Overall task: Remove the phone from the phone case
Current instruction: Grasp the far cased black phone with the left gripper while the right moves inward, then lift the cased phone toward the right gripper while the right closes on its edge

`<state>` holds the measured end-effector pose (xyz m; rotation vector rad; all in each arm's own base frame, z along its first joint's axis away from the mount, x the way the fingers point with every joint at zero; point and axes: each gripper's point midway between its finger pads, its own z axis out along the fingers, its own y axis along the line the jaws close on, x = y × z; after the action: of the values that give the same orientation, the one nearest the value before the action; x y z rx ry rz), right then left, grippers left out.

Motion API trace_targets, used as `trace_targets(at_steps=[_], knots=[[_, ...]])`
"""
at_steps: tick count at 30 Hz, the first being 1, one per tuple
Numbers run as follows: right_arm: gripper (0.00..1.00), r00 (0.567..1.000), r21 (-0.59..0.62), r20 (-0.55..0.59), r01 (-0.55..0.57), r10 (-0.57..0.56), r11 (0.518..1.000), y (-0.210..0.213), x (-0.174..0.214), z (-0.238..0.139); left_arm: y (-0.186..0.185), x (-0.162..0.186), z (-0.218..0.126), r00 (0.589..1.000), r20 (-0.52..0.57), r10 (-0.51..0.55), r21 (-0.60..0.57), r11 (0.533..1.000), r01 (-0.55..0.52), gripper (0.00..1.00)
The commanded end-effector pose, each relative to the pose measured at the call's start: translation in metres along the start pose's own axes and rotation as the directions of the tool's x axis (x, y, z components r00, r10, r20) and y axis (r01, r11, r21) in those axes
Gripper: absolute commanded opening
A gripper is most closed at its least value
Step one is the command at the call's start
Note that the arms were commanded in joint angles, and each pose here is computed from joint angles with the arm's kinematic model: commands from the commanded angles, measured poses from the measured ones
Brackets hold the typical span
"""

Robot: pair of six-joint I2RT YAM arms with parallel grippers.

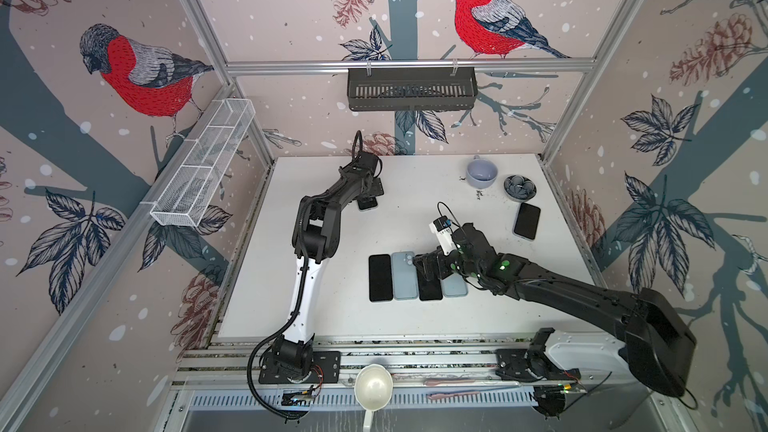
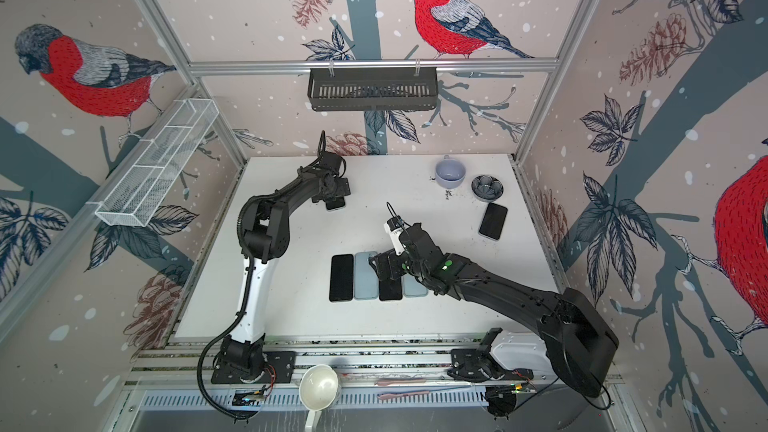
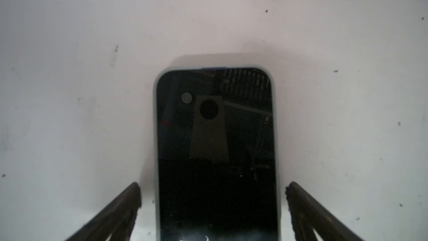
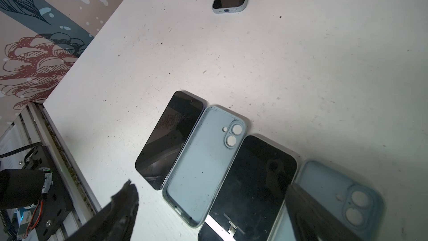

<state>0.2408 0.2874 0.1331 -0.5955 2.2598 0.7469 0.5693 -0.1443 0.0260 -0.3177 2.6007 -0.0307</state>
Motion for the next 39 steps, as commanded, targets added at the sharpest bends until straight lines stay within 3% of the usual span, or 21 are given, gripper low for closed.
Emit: trace_targets(at_steps=[1,5,10,19,33,39], knots=[[1.00,1.000,-0.017,0.027,0.002,-0.001,1.000,-0.004,-0.010,0.007,0.005,0.017,0.010,0.996,-0.085,0.022,-0.026,0.999,-0.025,0.94],[1.00,1.000,-0.044,0.016,-0.026,0.026,0.999,-0.013,-0.016,0.014,0.006,0.022,0.017,0.993,-0.107,0.042,-0.030,0.999,-0.046,0.83],[1.00,0.999,-0.036,0.029,-0.025,0.026,0.999,-0.027,-0.027,0.017,0.005,0.023,0.012,0.993,-0.101,0.058,-0.016,0.998,-0.060,0.78],[1.00,0.998,-0.059,0.034,-0.052,0.054,0.997,-0.042,-0.041,0.026,-0.009,0.026,-0.009,0.997,-0.065,0.051,0.117,0.992,-0.043,0.64],[1.00,0.997,-0.093,0.001,-0.071,0.072,0.993,-0.049,-0.044,0.050,-0.031,0.027,-0.051,1.000,-0.009,0.019,0.321,0.947,-0.015,0.57],[1.00,0.998,-0.132,0.013,-0.062,0.065,0.989,-0.045,-0.050,0.054,-0.041,0.022,-0.087,0.998,0.065,-0.001,0.398,0.917,-0.025,0.55]])
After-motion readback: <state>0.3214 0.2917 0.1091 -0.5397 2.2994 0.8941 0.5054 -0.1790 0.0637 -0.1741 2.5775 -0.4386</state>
